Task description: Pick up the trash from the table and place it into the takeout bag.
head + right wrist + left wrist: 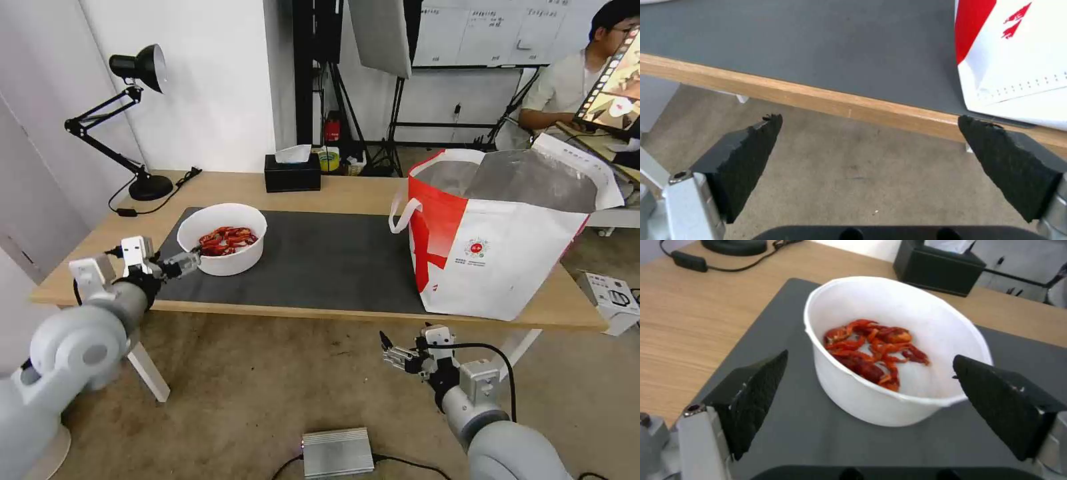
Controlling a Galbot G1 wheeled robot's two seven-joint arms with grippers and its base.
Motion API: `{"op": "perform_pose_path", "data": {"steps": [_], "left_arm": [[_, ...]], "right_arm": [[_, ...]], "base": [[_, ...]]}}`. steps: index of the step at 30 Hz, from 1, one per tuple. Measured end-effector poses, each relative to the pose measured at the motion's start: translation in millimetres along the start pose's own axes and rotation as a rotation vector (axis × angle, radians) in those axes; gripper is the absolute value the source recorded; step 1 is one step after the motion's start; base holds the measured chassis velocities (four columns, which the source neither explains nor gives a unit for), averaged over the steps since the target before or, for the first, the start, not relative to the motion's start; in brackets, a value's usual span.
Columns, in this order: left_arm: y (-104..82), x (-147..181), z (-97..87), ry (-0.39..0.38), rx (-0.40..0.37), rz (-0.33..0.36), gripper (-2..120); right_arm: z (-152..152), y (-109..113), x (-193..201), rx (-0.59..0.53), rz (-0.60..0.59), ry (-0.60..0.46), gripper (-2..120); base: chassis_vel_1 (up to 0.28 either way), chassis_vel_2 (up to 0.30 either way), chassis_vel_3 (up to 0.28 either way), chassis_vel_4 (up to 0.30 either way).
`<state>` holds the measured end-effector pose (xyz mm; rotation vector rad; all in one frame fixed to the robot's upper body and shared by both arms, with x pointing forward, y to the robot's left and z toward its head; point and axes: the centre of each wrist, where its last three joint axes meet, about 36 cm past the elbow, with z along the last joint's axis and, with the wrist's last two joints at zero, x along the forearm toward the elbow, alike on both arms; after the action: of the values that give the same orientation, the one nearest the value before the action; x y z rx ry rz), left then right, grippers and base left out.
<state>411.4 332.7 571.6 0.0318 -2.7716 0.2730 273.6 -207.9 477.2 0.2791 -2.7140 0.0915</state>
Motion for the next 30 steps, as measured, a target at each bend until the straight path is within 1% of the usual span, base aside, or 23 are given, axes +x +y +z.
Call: {"op": "perform_pose_path", "data": {"steps": [1, 4, 6, 11, 18, 20, 24, 27, 30], "left_arm": [[0.0, 0, 0.0, 0.000, 0.000, 0.000, 100], [6.9, -6, -8.8, 0.016, -0.003, -0.032, 100], [9.7, -9, -11.3, 0.025, -0.003, -0.043, 100], [14.7, -22, -18.4, 0.042, 0.005, -0.054, 100], [22.6, -39, -28.3, 0.060, 0.008, -0.029, 100], [26.6, -47, -31.7, 0.068, 0.002, -0.013, 100], [30.5, -55, -35.0, 0.075, -0.005, -0.002, 100], [34.1, -68, -40.2, 0.084, -0.017, 0.018, 100], [35.4, -77, -40.5, 0.094, -0.030, 0.015, 100]], "right_arm": [[0, 0, 0, 0.000, 0.000, 0.000, 100], [0, 0, 0, 0.000, 0.000, 0.000, 100], [0, 0, 0, 0.000, 0.000, 0.000, 100], [0, 0, 0, 0.000, 0.000, 0.000, 100], [0, 0, 0, 0.000, 0.000, 0.000, 100], [0, 0, 0, 0.000, 0.000, 0.000, 100], [0, 0, 0, 0.000, 0.000, 0.000, 100], [0, 0, 0, 0.000, 0.000, 0.000, 100], [0, 0, 0, 0.000, 0.000, 0.000, 100]], "base": [[0.000, 0.000, 0.000, 0.000], [0.000, 0.000, 0.000, 0.000], [0.000, 0.000, 0.000, 0.000], [0.000, 0.000, 0.000, 0.000], [0.000, 0.000, 0.000, 0.000], [0.000, 0.000, 0.000, 0.000], [0.000, 0.000, 0.000, 0.000], [0.000, 0.000, 0.000, 0.000], [0.000, 0.000, 0.000, 0.000]]}}
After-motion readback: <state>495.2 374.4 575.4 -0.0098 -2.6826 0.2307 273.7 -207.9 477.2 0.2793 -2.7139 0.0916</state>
